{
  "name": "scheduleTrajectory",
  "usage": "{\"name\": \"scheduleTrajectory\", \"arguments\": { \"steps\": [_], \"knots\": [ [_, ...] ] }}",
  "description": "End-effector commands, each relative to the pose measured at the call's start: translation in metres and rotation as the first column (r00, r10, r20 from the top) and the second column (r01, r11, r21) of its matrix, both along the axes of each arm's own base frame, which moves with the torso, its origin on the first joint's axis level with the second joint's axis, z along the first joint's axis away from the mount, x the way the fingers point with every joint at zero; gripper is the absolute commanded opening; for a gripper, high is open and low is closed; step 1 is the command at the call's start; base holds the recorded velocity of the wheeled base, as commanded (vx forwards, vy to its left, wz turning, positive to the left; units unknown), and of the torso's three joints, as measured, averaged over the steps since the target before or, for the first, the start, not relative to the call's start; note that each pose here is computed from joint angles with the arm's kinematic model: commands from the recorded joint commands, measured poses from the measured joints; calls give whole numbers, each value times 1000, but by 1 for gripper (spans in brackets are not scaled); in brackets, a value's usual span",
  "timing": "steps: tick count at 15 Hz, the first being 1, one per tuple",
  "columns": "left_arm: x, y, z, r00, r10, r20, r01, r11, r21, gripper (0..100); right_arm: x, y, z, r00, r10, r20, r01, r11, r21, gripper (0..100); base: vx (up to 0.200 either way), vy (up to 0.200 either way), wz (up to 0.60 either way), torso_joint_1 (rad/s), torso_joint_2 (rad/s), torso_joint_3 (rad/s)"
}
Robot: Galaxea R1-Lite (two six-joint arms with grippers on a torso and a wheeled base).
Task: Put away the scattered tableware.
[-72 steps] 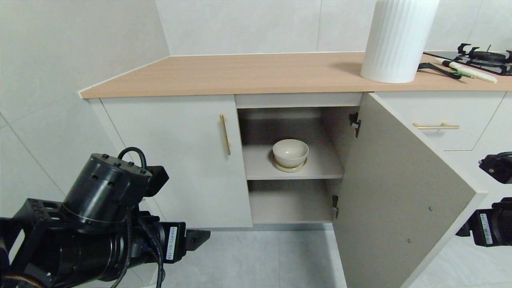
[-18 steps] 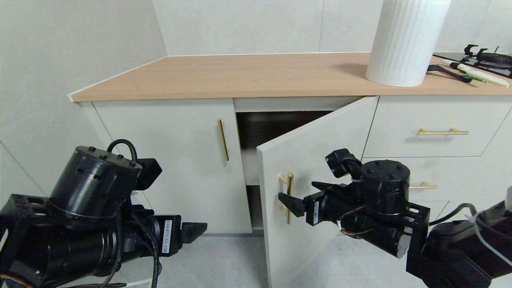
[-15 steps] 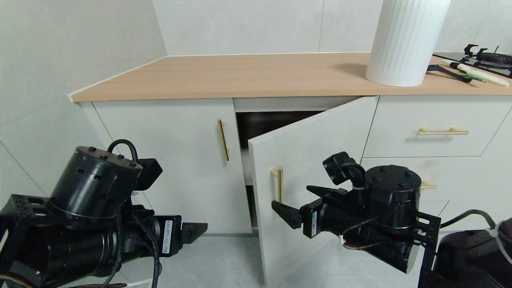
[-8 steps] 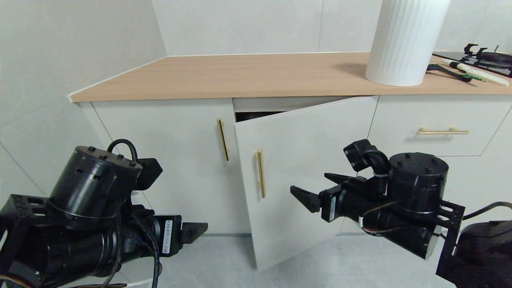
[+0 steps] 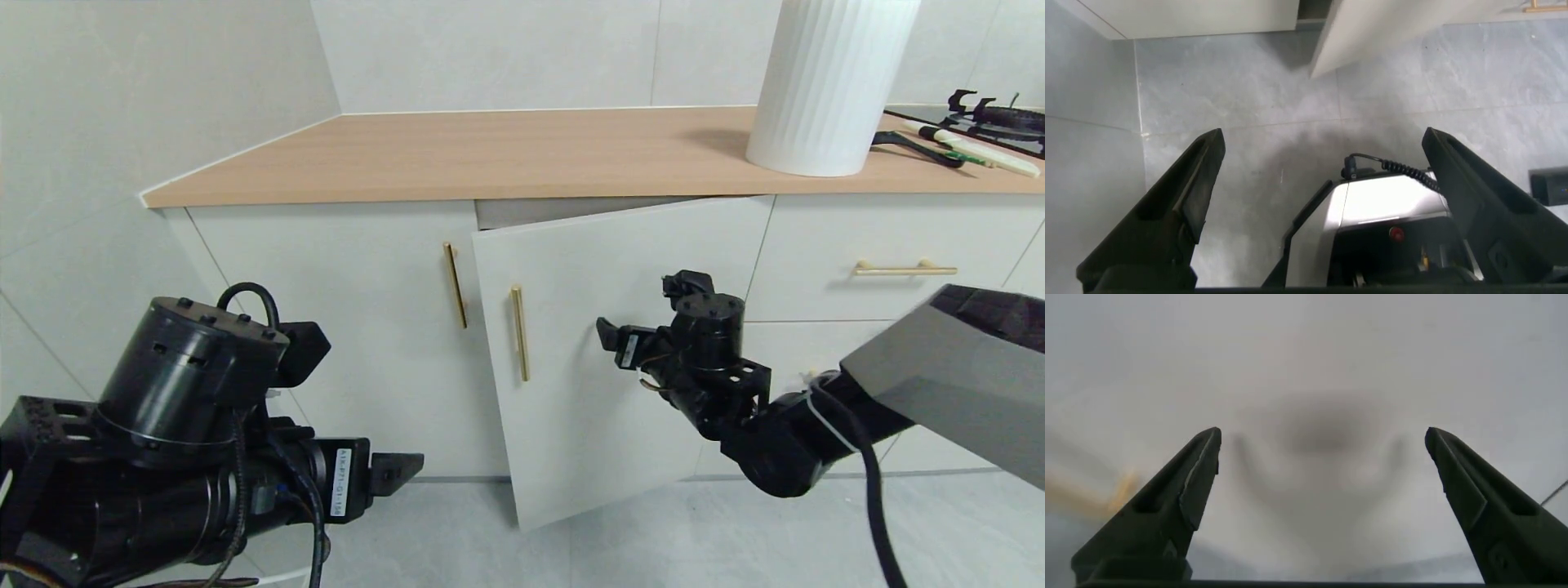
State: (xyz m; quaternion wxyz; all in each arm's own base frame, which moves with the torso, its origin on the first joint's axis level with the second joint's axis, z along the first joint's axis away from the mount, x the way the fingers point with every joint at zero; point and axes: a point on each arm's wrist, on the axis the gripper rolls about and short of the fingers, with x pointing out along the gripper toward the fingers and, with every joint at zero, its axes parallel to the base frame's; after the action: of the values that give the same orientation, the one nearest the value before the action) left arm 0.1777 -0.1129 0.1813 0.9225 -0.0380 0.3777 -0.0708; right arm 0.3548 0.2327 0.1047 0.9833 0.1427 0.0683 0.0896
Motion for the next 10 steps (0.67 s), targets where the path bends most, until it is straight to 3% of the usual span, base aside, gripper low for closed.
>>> {"name": "scheduleTrajectory", "arguments": {
  "steps": [1, 10],
  "knots": [
    [0, 0, 0, 1000, 2, -1, -2, 1000, 2, 100, 22, 4, -24, 998, -58, -14, 57, 998, -3, 100, 0, 0, 0, 0, 0, 0],
    [1, 0, -1, 1000, 2, -4, -2, 1000, 3, 100, 63, -15, -27, 973, -226, 39, 224, 973, 47, 100, 0, 0, 0, 0, 0, 0]
  ]
}}
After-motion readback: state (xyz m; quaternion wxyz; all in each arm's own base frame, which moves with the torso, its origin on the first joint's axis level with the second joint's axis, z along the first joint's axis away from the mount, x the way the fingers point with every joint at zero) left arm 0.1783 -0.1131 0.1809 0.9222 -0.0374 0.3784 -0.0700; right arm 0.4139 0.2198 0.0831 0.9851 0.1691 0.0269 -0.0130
